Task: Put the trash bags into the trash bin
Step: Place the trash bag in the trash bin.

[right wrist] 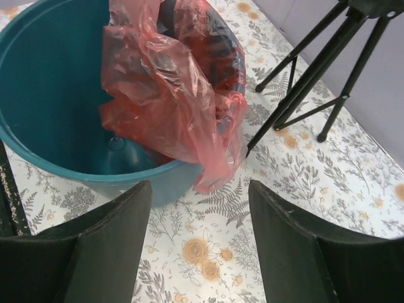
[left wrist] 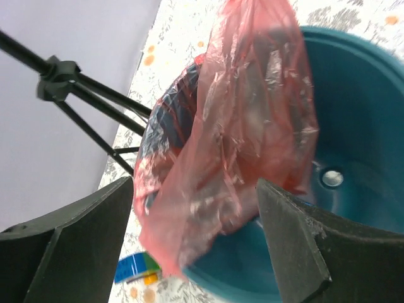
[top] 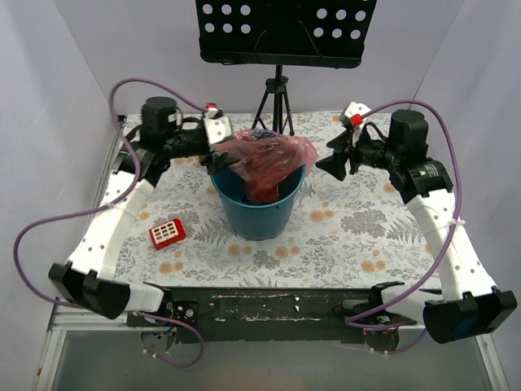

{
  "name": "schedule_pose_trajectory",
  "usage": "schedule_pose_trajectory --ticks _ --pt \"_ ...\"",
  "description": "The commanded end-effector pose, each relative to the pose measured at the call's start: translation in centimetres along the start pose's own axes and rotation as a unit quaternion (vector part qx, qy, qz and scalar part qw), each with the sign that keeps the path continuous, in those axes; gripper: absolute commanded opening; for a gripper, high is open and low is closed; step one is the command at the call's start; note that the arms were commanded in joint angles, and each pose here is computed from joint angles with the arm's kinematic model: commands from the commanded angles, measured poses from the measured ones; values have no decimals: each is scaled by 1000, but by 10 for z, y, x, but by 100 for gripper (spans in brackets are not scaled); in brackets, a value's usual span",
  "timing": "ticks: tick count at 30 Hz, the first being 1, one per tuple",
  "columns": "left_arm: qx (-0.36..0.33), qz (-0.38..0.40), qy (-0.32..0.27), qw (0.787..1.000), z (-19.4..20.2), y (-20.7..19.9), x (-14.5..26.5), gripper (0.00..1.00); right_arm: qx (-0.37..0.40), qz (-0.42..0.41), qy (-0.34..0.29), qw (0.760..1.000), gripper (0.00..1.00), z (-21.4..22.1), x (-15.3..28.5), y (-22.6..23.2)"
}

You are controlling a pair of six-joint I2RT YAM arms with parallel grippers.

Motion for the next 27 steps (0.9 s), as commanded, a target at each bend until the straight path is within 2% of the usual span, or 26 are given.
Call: schedule_pose_trajectory --ticks 1,3,5,8,9,11,12,13,20,27 --pt "-86 -32 19 996 8 15 -44 79 39 -34 -28 998 72 -7 -20 -12" --pt "-102 -25 21 994 9 14 -55 78 40 -40 -26 998 72 -4 -29 -13" --pt "-96 -16 20 995 9 16 -63 72 44 -43 -20 998 71 -3 -38 -13" --pt "-83 -3 13 996 1 14 -63 49 46 -52 -25 997 63 -5 -46 -10" --pt "-82 -2 8 997 -5 12 -58 39 51 -54 -30 997 56 -8 -49 -8" --pt "-82 -2 3 997 -14 4 -45 16 63 -53 -34 996 24 -12 -55 -2" --pt "-83 -2 2 997 -17 -1 -38 0 75 -55 -35 995 10 -14 -56 3" --pt "-86 -3 5 996 -18 -5 -30 0 90 -56 -37 994 2 -17 -57 8" --pt "-108 37 59 992 -6 -61 27 0 182 -110 -36 976 1 -24 -35 65" --pt "-134 82 71 985 31 -122 59 0 258 -185 6 948 1 9 -15 114"
Point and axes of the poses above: each gripper's point midway between its finger pads, its own x axis back along the fingers, its own y axis along the line the jaws close on, z = x × y, the point moved 6 cm from there along x, back along the fingers, and after that the axes turned 2 degrees about x, right-handed, at the moved point
